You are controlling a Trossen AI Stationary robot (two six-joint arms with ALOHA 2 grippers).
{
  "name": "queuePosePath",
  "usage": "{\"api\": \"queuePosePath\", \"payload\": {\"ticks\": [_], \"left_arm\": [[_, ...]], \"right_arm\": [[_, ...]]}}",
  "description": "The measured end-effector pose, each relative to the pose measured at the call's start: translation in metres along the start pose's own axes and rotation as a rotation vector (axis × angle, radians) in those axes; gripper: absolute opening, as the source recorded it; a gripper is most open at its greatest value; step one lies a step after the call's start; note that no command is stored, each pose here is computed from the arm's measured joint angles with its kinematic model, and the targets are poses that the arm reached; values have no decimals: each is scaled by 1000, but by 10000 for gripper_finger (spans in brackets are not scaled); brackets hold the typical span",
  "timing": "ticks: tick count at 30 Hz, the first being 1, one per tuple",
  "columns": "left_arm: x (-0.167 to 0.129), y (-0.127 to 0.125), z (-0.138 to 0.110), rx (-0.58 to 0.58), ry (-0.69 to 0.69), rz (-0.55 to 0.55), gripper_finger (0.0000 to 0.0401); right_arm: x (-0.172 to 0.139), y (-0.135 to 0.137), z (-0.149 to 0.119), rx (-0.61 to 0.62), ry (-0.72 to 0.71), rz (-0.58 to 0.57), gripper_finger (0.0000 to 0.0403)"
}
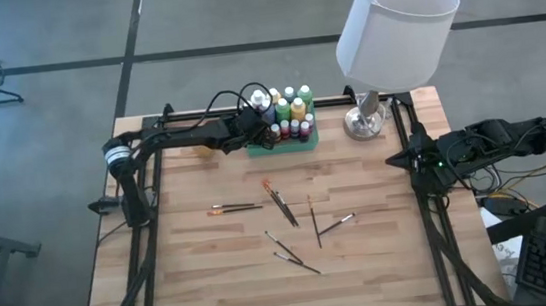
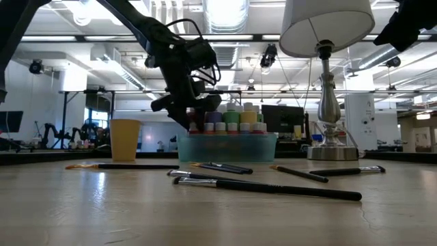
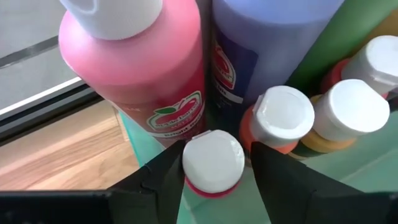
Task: Pick & Place Paint Supplies
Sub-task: Put the small red paint bottle into the green bin, then adjust the paint bottles in the green bin
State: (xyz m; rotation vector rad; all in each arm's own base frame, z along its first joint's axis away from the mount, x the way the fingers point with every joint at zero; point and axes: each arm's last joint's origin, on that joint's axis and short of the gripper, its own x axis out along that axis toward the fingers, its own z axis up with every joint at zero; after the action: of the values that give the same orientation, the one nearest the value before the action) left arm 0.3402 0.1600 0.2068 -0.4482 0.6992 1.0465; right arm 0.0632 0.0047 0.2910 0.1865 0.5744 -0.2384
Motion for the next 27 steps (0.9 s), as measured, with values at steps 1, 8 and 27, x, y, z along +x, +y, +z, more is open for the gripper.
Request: {"api": "queuePosePath", "payload": {"ticks": [1,8,27], "left_arm": [[0,0,0,1,0,0,194],[-6,-1,7,15,-20,-16,208],[-86,-6,37,93,-139,-231,208]], "right_arm": [[0,0,0,0,0,0,8],[0,0,0,0,0,0,8],[0,0,0,0,0,0,8]]}}
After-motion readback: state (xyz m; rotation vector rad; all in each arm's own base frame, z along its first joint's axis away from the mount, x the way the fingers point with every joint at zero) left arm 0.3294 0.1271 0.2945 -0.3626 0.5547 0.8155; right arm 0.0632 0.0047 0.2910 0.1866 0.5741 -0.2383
